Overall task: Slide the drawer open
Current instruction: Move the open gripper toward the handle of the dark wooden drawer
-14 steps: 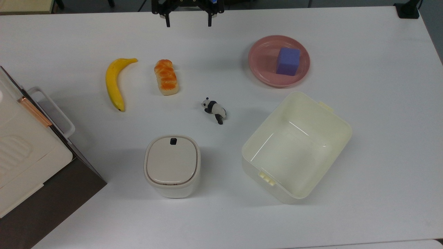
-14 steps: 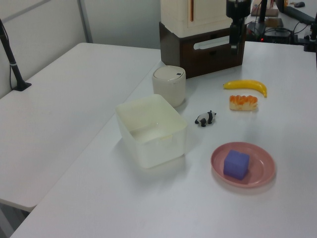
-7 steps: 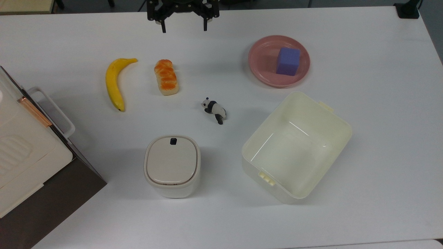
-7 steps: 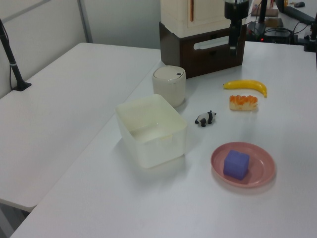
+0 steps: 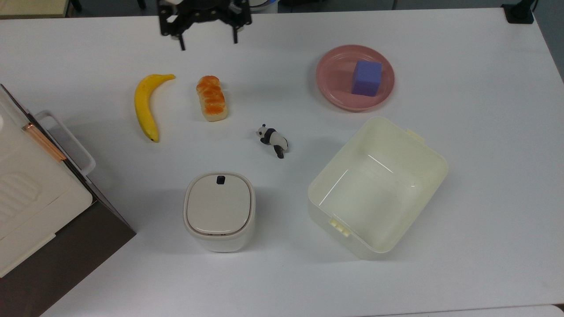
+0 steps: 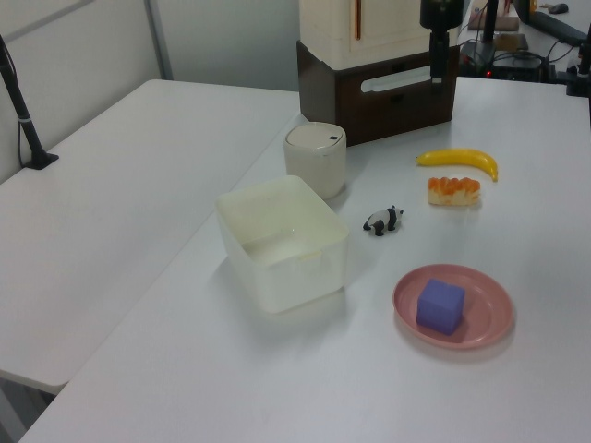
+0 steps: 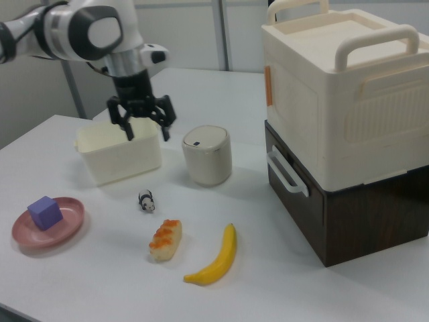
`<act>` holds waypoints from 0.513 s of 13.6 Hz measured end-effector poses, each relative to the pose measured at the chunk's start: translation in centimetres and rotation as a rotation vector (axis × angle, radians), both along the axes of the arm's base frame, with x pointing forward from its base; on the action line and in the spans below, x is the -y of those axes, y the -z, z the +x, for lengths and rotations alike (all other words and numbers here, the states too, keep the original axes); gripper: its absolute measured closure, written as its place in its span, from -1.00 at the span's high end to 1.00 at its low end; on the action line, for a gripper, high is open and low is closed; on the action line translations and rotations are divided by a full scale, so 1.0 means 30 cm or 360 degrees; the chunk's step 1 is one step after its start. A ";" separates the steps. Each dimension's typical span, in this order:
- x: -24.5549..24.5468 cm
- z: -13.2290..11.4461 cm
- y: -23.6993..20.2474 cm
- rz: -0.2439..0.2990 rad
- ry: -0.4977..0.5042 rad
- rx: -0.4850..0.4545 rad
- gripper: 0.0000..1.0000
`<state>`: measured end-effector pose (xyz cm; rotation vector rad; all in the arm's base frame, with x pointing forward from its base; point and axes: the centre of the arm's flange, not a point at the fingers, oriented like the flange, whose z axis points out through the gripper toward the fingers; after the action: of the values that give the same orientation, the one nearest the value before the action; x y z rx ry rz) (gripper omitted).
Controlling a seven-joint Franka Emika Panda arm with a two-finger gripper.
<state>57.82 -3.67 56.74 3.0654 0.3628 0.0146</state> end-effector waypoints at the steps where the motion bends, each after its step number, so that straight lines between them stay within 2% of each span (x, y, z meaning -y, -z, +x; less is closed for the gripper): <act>1: 0.035 0.011 0.011 -0.0002 -0.0028 0.0016 1.00; 7: 0.290 0.058 0.088 -0.0048 -0.0277 0.0082 1.00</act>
<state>59.56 -12.37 54.09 2.9871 0.6192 0.0942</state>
